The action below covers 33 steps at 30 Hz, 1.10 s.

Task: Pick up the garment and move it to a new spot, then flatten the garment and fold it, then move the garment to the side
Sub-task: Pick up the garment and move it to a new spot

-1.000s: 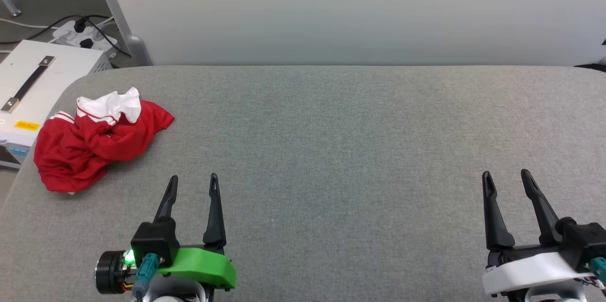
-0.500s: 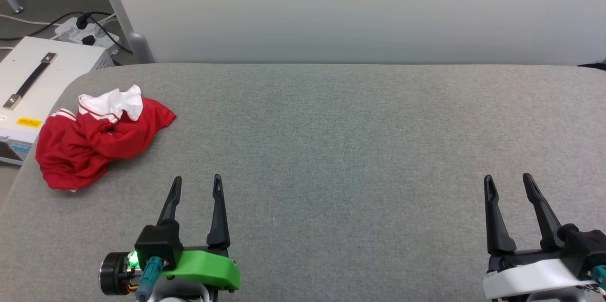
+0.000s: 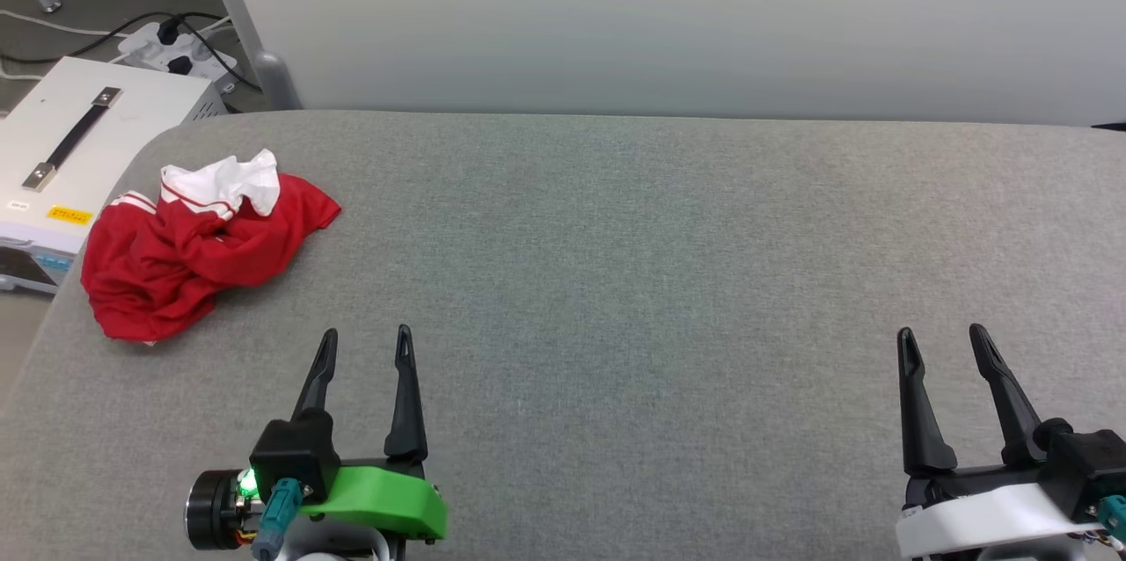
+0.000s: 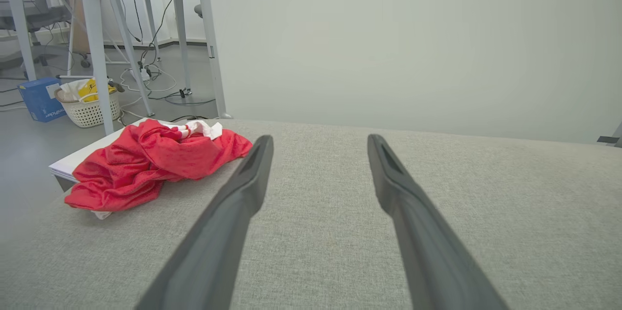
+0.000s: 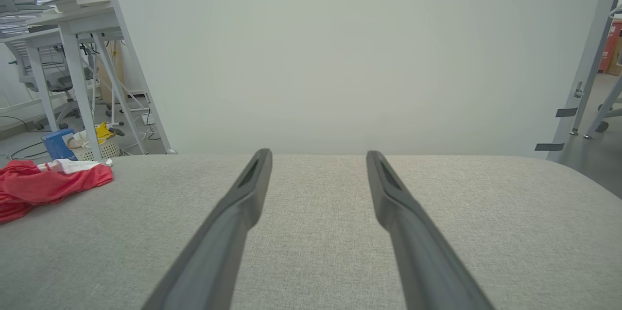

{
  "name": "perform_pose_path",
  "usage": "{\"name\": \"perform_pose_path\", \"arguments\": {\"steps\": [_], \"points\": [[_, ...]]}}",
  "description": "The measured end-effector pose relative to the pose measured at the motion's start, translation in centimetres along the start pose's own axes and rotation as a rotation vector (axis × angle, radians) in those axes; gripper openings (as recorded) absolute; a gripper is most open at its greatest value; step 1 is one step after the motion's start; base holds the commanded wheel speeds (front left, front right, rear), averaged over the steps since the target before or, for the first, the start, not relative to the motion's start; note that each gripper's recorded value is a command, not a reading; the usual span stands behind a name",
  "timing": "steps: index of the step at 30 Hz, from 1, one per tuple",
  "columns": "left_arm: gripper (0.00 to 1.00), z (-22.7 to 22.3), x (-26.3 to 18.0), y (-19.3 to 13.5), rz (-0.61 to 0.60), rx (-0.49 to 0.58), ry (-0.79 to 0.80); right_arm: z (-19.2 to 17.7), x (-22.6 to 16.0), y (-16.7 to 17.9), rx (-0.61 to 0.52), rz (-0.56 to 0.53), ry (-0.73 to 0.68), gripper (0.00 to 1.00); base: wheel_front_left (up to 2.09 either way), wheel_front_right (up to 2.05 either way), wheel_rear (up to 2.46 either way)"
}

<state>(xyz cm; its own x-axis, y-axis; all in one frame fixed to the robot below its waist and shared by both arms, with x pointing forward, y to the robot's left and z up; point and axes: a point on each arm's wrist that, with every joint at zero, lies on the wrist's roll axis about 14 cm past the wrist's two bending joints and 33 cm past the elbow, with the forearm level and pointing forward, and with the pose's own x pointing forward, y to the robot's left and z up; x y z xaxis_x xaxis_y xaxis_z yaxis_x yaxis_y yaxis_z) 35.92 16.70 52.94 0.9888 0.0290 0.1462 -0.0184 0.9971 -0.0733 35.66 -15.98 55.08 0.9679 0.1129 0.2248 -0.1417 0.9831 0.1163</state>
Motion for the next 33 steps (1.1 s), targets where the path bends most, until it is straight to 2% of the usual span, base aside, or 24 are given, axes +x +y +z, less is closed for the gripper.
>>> {"name": "perform_pose_path", "arguments": {"steps": [9,33], "points": [[1.0,-0.1,-0.9,2.3,0.072,0.011,0.007,-0.9,1.1,2.3,0.02,0.073,0.02,1.0,0.0,0.0,0.0],[1.0,0.7,-7.3,12.2,0.421,0.032,0.017,-4.4,4.5,12.2,0.091,0.373,0.087,1.0,0.0,0.0,0.0]]}}
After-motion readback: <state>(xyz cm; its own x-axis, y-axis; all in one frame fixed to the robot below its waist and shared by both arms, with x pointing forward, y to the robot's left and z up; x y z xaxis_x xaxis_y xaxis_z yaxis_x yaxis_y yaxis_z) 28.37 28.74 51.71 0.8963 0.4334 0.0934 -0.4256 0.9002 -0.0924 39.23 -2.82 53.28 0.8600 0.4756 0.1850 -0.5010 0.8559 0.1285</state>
